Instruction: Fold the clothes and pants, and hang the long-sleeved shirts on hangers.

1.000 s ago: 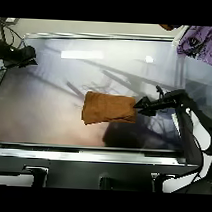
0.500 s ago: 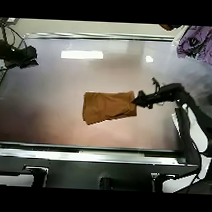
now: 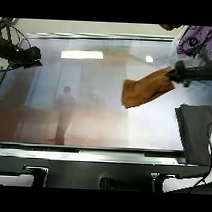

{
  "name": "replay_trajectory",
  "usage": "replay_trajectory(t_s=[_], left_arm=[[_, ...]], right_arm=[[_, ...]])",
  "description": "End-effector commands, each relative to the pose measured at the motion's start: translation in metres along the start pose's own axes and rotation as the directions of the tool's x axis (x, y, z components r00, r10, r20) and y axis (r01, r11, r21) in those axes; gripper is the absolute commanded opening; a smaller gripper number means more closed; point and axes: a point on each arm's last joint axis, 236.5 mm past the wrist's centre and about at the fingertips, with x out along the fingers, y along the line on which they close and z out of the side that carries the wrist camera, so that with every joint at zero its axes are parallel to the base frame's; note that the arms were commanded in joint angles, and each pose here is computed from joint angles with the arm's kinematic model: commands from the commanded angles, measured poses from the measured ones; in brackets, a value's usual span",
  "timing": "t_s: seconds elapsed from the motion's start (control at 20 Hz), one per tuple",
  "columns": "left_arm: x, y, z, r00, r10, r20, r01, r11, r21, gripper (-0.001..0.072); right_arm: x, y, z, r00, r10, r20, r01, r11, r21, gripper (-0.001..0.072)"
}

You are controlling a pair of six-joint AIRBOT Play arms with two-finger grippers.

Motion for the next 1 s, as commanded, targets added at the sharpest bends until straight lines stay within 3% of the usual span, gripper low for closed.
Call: replay_trajectory(t_s=[0.0,0.25,0.95], left_arm=[[0.0,-0.001,0.0,1.0,-0.001,-0.001,0.001,1.0,0.002,0.0019],[0.0,-0.001,-0.001,1.0,0.0,-0.005,0.0,1.0,0.002,0.0019],[-0.001,0.004,-0.029,0.992,0.021,-0.122,-0.021,1.0,0.004,0.0019]], right_arm=[[-0.063,-0.027,0.044,0.983,-0.087,0.162,0.066,0.989,0.129,0.0023],[-0.125,-0.07,0.063,0.927,-0.241,0.287,0.155,0.944,0.289,0.0023],[-0.235,-0.109,0.019,0.721,-0.627,0.295,0.449,0.747,0.49,0.0023]])
